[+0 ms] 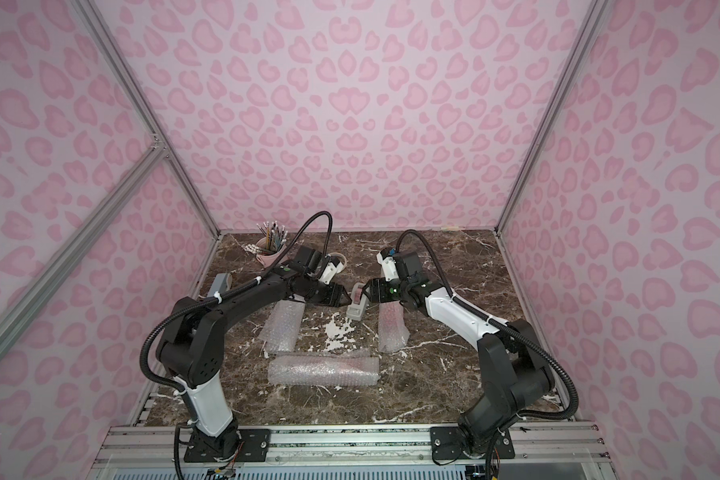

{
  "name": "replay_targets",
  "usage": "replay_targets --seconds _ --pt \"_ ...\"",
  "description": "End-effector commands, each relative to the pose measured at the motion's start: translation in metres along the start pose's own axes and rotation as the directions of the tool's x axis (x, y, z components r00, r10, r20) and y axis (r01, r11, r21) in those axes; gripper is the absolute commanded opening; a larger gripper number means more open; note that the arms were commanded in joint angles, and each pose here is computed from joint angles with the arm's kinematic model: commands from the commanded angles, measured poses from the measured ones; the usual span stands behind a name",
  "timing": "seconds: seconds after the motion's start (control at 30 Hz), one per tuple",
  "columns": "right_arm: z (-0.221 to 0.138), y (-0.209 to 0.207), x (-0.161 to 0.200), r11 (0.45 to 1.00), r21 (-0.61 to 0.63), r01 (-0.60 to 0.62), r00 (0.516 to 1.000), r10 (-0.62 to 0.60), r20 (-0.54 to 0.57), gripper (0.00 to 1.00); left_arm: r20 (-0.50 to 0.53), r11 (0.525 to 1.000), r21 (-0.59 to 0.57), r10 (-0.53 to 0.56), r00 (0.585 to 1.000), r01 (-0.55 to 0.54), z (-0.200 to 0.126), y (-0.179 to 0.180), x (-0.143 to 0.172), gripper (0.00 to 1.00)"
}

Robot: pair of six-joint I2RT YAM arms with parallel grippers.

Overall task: Wrap wine bottles in bubble wrap
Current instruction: Tear off the tape using the Tape Cutter.

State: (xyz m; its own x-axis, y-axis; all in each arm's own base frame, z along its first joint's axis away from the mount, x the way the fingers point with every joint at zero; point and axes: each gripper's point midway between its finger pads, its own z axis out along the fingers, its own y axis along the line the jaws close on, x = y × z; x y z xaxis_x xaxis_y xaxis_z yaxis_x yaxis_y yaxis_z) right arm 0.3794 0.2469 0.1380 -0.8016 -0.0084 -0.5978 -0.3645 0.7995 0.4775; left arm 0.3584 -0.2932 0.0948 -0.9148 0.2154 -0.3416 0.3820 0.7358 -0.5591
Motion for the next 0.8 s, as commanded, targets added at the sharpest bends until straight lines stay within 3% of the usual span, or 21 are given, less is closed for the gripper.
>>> replay_targets --seconds 0.0,0.07,0.13,0.37,0.77 --pt "0.013 0.003 -0.008 0.997 -0.027 -0.069 0.997 0.070 0.032 0.63 0.039 0.993 0.115 -0.015 0.999 0.010 0.008 -0.018 -0.022 0.57" --pt "0.022 -0.005 -0.002 0.996 -0.004 -0.087 0.996 0.087 0.019 0.56 0.033 0.989 0.142 -0.030 0.999 0.025 0.016 -0.019 -0.026 0.53" --pt "0.028 -0.015 0.003 0.995 0.031 -0.096 0.995 0.096 0.011 0.55 0.013 0.989 0.138 -0.047 0.999 0.045 0.024 -0.014 -0.024 0.52" --pt "0.045 -0.029 0.016 0.991 0.074 -0.110 0.994 0.112 -0.016 0.52 -0.037 0.992 0.097 -0.073 0.997 0.076 0.042 0.005 -0.008 0.50" --pt "0.062 -0.041 0.034 0.986 0.133 -0.096 0.992 0.105 -0.064 0.48 -0.062 0.985 0.135 -0.096 0.993 0.104 0.055 0.005 -0.003 0.41"
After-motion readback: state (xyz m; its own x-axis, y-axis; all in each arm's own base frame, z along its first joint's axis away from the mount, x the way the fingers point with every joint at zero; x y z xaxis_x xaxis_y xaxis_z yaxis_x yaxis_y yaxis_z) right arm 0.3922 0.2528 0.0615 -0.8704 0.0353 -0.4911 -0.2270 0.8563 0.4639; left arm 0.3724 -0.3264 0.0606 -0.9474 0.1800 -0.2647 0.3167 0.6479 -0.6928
